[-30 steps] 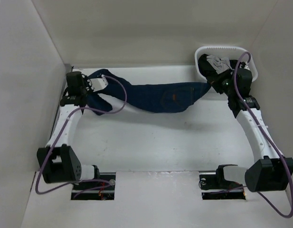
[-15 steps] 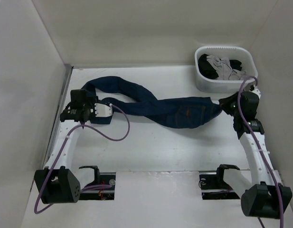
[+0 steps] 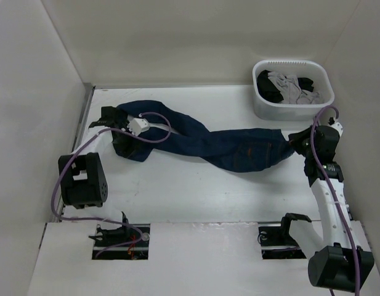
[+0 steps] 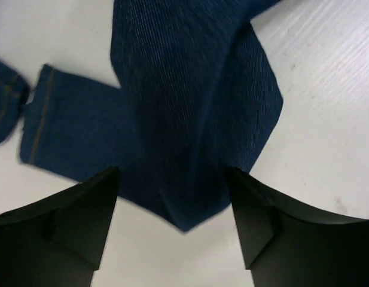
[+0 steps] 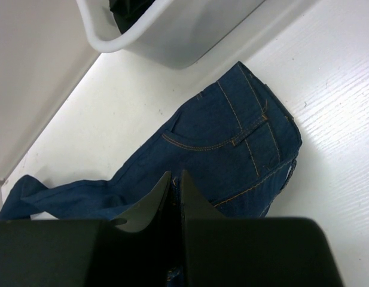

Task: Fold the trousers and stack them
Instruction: Flatten the trousers out

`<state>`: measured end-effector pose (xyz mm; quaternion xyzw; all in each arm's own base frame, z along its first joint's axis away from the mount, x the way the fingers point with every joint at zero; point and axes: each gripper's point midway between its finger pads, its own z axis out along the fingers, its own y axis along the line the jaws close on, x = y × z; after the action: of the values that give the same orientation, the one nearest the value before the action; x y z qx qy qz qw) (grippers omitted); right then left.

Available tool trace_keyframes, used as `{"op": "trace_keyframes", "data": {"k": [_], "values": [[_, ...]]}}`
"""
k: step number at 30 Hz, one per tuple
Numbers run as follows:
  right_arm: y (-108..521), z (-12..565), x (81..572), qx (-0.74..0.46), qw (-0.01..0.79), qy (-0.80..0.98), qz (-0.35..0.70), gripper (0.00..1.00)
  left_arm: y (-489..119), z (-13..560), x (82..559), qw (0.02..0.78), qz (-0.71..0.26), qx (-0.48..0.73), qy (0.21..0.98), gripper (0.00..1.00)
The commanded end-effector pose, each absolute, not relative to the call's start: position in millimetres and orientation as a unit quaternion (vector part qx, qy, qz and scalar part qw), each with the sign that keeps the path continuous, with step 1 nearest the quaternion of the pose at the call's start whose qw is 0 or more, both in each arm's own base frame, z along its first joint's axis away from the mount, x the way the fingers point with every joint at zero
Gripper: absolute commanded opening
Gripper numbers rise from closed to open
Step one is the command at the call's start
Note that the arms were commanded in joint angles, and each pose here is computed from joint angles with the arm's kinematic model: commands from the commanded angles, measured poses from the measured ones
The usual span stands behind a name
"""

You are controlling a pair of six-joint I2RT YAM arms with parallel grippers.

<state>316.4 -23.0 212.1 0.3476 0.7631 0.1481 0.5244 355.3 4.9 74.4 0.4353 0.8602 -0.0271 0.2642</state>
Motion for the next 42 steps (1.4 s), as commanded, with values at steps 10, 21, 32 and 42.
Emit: {"op": "trace_keyframes", "data": {"k": [10,21,32,42], "values": [[-34.3,235.1,333.1,0.349,0.559,0.737,0.152,0.01,65.9,157.8,460.5,0.403,0.098,0.272,0.868,0.00],[-3.8,196.0,327.6,0.337,0.536,0.753,0.178,0.00,91.1,123.3,353.3,0.366,0.206,0.431,0.799,0.18],[-16.6,177.2,297.3,0.347,0.526,0.760,0.160,0.05,43.8,139.8,173.7,0.182,-0.046,0.505,0.843,0.66],[-18.5,169.9,303.5,0.351,0.510,0.770,0.153,0.05,191.9,139.2,346.0,0.289,0.113,0.216,0.926,0.66]]}}
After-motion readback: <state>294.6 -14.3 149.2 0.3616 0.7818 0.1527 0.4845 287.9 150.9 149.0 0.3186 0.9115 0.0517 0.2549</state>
